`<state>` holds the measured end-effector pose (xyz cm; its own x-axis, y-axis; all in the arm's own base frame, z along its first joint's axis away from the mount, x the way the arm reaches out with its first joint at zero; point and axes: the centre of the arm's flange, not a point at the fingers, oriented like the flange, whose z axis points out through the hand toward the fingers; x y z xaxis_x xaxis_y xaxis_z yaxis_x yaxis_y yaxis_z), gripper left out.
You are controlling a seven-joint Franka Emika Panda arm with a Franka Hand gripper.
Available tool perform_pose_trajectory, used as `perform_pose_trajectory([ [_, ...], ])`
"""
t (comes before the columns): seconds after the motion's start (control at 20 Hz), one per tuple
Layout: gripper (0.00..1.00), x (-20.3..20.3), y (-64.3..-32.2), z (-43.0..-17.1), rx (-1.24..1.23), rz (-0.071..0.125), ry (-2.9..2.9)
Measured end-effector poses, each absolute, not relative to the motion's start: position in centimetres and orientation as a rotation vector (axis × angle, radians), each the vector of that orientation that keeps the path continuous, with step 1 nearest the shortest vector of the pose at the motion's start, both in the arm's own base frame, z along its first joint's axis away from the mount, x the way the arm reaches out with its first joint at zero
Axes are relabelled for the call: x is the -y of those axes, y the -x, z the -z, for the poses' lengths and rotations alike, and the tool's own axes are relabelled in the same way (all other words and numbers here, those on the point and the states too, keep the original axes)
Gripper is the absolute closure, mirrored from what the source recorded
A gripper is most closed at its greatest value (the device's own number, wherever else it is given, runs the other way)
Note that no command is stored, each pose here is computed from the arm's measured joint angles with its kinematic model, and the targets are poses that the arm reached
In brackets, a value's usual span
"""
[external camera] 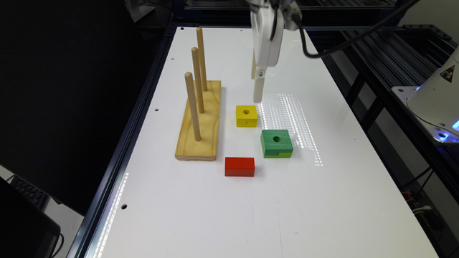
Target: Pick up yellow block.
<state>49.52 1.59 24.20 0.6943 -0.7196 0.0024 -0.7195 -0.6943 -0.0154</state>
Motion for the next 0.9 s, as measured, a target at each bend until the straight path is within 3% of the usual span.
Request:
perform_pose_trajectory([
  [0.9,0.0,-2.5,-50.02,-23.88,-1.195,0.029,2.882],
])
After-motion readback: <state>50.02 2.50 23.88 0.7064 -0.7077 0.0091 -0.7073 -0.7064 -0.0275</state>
